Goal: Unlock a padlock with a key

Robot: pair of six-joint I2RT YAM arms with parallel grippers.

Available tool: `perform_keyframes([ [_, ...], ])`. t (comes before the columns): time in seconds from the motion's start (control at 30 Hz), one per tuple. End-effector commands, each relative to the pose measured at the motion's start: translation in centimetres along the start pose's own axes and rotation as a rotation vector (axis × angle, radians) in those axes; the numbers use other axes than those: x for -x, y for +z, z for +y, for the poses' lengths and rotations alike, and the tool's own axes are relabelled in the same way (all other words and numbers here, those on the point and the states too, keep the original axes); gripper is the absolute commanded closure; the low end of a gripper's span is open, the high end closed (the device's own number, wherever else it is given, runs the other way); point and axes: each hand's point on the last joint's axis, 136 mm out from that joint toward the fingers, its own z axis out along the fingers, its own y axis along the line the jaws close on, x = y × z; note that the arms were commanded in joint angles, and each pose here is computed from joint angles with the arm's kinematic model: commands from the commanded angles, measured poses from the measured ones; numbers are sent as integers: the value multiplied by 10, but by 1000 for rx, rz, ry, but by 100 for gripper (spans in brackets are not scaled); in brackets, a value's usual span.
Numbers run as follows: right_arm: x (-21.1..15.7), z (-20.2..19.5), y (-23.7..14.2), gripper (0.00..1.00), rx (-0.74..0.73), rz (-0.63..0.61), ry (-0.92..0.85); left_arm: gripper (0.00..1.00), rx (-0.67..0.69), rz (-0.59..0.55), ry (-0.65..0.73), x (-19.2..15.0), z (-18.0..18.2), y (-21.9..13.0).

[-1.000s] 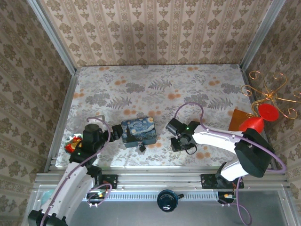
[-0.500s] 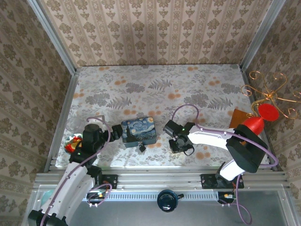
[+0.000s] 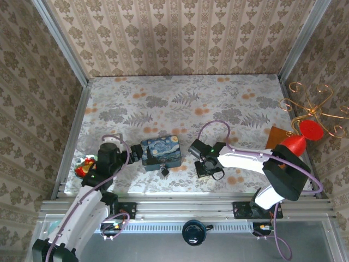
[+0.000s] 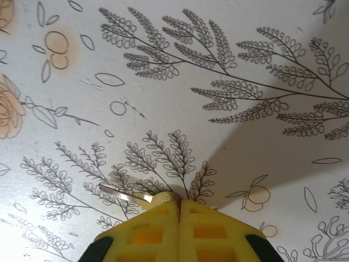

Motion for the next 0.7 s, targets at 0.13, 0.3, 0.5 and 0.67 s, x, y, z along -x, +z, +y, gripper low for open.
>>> perform_keyframes([
  [0.13, 13, 12, -19, 100, 92, -115, 24, 0, -7, 19, -5, 2, -4, 2],
  [0.3, 31, 20, -54, 100, 179, -228, 70, 2, -127, 55, -16, 4, -36, 1],
  [0.5, 65, 38, -106, 100, 332, -415, 165, 3, -309, 50, 48, 16, -99, -11],
  [0.67, 95, 56, -142, 100, 467, -545, 260, 8, -452, 48, 10, 19, -150, -14],
])
